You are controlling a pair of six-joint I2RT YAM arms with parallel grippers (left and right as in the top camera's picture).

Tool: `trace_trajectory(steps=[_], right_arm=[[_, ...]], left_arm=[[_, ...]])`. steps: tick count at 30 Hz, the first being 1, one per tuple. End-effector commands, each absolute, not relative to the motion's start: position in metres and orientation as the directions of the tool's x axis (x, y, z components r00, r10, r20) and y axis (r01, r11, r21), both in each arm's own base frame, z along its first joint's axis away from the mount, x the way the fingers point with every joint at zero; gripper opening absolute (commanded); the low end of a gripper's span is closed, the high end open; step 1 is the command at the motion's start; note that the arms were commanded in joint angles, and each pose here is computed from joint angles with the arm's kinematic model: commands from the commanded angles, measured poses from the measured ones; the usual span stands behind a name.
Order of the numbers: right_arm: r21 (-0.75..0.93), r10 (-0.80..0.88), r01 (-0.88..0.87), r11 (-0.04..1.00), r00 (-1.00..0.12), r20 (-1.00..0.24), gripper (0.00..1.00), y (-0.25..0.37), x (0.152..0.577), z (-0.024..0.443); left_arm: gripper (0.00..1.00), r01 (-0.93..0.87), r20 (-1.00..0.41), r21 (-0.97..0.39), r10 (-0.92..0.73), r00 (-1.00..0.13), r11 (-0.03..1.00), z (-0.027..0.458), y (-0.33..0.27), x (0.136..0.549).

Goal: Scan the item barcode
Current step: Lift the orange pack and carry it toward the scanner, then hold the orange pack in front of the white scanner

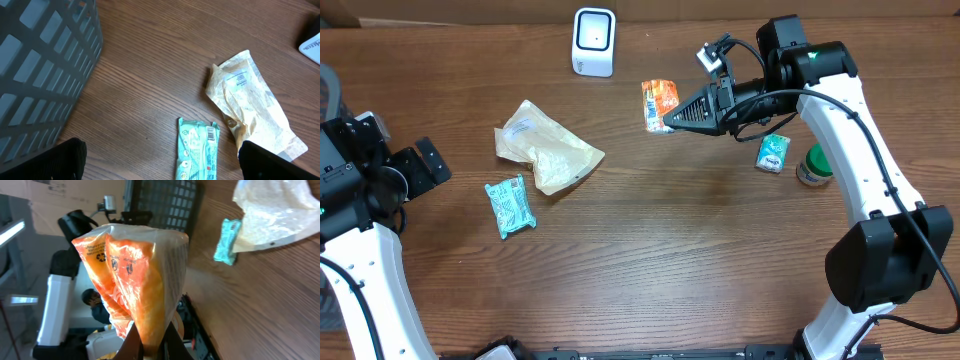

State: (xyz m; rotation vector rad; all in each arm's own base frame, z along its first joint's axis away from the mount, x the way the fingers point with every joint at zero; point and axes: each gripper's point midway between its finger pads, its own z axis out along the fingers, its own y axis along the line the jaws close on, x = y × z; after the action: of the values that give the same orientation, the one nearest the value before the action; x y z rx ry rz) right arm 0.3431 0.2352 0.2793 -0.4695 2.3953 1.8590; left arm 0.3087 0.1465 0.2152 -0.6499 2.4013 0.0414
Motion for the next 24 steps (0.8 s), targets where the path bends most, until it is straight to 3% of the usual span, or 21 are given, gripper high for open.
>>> trace_trajectory(steps=[1,4,7,9,12,15,18,24], right_arm=[[0.844,-0.173,-0.287,0.453,-0.957,-0.232,0.04,0.231,0.351,0.267],[0.670,-0.115,-0.262,0.695,-0.960,-0.256,0.04,0.226,0.370,0.256],[0.324,-0.009,-0.181,0.929,-0.884,-0.468,0.04,0.200,0.414,0.283],[0.220,-0.020,-0.169,0.961,-0.833,-0.553,0.04,0.201,0.433,0.295],[0.105,-0.059,-0.164,0.981,-0.766,-0.640,0.04,0.208,0.461,0.300],[-0.214,-0.222,-0.080,0.974,-0.560,-0.798,0.04,0.219,0.533,0.296],[-0.361,-0.335,-0.031,0.932,-0.454,-0.826,0.04,0.231,0.568,0.290],[-0.609,-0.613,-0.092,0.788,-0.199,-0.764,0.04,0.280,0.631,0.260]], left_arm=[[1.00,-0.441,-0.611,-0.120,-0.416,-0.674,0.890,0.221,0.147,0.311],[1.00,-0.441,-0.611,-0.120,-0.416,-0.674,0.890,0.221,0.147,0.311],[0.99,-0.441,-0.611,-0.120,-0.416,-0.674,0.890,0.221,0.147,0.311],[0.99,-0.441,-0.611,-0.120,-0.416,-0.674,0.890,0.221,0.147,0.311],[1.00,-0.441,-0.611,-0.120,-0.416,-0.673,0.890,0.221,0.147,0.311],[1.00,-0.441,-0.611,-0.120,-0.416,-0.674,0.890,0.221,0.147,0.311],[1.00,-0.441,-0.611,-0.120,-0.416,-0.674,0.890,0.221,0.147,0.311],[1.00,-0.441,-0.611,-0.120,-0.416,-0.673,0.890,0.221,0.147,0.311]])
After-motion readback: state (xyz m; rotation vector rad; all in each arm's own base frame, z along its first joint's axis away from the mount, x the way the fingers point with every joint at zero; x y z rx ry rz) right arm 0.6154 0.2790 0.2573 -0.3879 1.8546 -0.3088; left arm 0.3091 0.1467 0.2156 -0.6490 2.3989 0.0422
